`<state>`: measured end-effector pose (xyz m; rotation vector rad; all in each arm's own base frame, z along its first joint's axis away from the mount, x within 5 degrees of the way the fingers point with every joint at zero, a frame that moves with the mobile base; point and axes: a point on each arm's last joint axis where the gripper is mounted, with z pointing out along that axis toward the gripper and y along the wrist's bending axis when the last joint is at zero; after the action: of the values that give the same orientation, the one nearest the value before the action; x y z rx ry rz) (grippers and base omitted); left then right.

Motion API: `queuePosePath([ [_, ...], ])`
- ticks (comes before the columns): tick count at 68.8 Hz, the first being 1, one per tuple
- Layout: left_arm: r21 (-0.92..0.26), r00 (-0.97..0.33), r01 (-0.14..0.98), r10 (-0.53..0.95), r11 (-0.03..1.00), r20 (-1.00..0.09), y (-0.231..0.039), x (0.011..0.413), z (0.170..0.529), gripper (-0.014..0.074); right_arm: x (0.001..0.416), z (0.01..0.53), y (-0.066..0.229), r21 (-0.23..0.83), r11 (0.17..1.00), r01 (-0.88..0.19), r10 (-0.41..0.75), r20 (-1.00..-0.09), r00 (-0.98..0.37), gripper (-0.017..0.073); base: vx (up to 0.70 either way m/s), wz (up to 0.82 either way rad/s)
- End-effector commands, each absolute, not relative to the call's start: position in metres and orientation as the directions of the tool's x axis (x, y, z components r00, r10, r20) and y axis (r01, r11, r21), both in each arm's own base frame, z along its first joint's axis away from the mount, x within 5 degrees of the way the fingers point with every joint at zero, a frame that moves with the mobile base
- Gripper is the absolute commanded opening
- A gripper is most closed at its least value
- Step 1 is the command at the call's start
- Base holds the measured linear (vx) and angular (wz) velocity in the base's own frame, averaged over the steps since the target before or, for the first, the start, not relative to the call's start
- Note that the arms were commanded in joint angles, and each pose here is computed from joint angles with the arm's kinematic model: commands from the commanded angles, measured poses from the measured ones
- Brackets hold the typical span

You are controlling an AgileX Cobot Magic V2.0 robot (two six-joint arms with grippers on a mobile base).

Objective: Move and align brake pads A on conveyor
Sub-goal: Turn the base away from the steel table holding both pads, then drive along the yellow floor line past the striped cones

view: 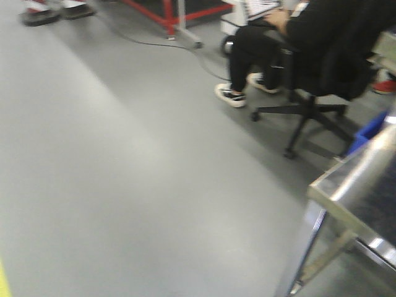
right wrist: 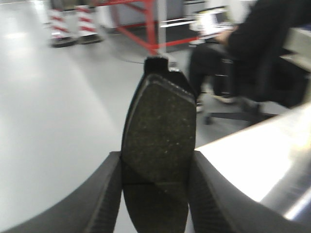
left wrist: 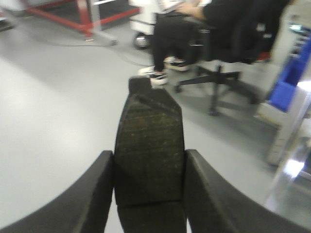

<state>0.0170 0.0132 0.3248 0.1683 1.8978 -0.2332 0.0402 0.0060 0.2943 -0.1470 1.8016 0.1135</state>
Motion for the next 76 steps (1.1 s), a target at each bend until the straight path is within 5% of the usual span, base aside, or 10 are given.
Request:
queuePosePath([
  [1,-0.081,-0.23,0.256,-0.02,0.963,-0.973,0.0117,0.0182,0.3398,-0.0006,0.0412,0.3111,0.0059,-0.013,0.988,-0.155,-0.032,-0.992,-0.118,-0.0002,-0.22,0.88],
  [46,-0.081,-0.23,0.256,-0.021,0.963,-0.973,0.0117,0.0182,0.3398,-0.0006,0.0412,0.3111,0.0058,-0.013,0.988,-0.155,-0.032,-0.992,-0.118,-0.0002,-0.11,0.88],
  [76,-0.082,-0.231,0.256,-0.021,0.963,-0.973,0.0116,0.0182,0.3398,-0.0006,0.0412,0.3111,0.0058,-0.012,0.988,-0.155,-0.031,-0.993,-0.118,-0.0002,0.1,0.42],
])
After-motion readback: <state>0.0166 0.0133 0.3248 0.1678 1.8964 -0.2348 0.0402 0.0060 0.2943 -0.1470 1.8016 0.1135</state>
